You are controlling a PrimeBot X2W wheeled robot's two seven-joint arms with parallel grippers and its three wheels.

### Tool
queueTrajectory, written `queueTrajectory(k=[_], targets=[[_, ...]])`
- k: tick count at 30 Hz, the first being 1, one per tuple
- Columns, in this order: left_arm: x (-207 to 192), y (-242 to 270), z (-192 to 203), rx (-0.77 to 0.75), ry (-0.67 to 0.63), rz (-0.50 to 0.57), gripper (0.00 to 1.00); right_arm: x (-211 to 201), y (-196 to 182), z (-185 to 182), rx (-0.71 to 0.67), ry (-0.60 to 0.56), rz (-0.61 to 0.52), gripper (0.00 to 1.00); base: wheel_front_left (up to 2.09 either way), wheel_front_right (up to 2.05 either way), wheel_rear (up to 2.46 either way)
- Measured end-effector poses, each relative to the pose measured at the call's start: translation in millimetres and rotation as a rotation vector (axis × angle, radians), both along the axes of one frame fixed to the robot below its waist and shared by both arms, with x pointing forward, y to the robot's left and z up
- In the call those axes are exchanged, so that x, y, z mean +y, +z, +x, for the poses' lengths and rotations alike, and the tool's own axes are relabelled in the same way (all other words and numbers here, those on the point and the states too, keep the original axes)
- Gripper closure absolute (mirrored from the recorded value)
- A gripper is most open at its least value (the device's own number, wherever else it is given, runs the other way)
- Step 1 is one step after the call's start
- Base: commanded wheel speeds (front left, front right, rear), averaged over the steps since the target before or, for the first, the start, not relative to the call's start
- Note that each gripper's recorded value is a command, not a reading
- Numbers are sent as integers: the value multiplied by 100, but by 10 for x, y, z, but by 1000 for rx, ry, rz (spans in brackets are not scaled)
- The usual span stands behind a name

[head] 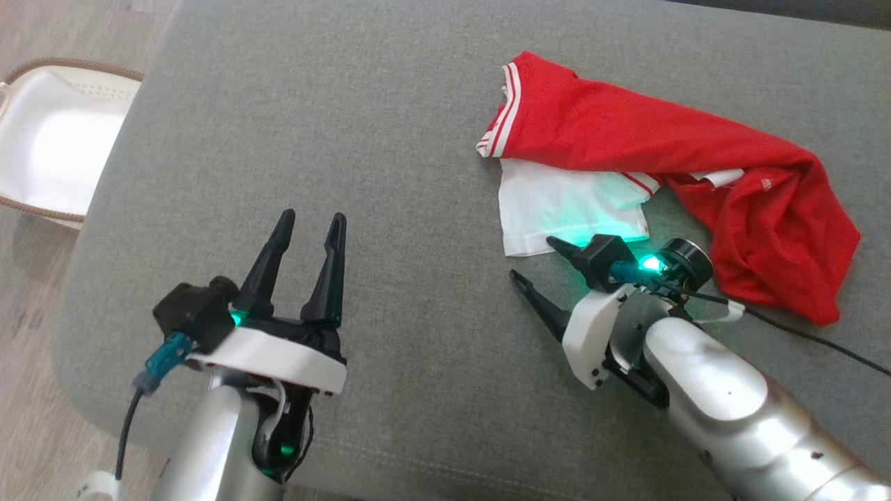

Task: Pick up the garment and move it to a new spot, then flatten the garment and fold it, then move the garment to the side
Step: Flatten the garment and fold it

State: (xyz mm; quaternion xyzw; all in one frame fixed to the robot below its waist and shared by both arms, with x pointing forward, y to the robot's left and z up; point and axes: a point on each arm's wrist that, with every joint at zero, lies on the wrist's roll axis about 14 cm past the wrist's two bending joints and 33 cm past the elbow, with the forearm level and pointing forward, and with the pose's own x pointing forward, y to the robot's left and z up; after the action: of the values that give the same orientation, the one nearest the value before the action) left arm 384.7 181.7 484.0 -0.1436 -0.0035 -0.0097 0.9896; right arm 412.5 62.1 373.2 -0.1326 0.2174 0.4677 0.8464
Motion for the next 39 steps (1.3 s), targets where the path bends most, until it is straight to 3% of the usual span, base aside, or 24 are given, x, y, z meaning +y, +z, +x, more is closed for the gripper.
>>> queueTrajectory(k=[7,8,9,14,19,31,39], targets=[[0,-24,4,7,2,-9,0,-18,-108,71,16,11,-64,0,0,0,0],[0,-24,4,7,2,-9,0,-18,-108,71,16,11,-64,33,0,0,0],[0,-25,6,7,2,-9,0,-18,-109,86,18,9,-67,100,0,0,0],[-10,8,48,-3,-4,-7,0,-64,-76,165,-2,-8,-53,100,0,0,0],[-36,60,63,-20,-11,-11,0,23,110,118,-47,2,36,100,0,0,0],[-181,275,65,-86,-53,-25,0,422,1191,-161,-246,111,345,100,0,0,0],[-241,254,9,-81,-68,-26,0,348,1921,-201,-381,147,504,100,0,0,0]])
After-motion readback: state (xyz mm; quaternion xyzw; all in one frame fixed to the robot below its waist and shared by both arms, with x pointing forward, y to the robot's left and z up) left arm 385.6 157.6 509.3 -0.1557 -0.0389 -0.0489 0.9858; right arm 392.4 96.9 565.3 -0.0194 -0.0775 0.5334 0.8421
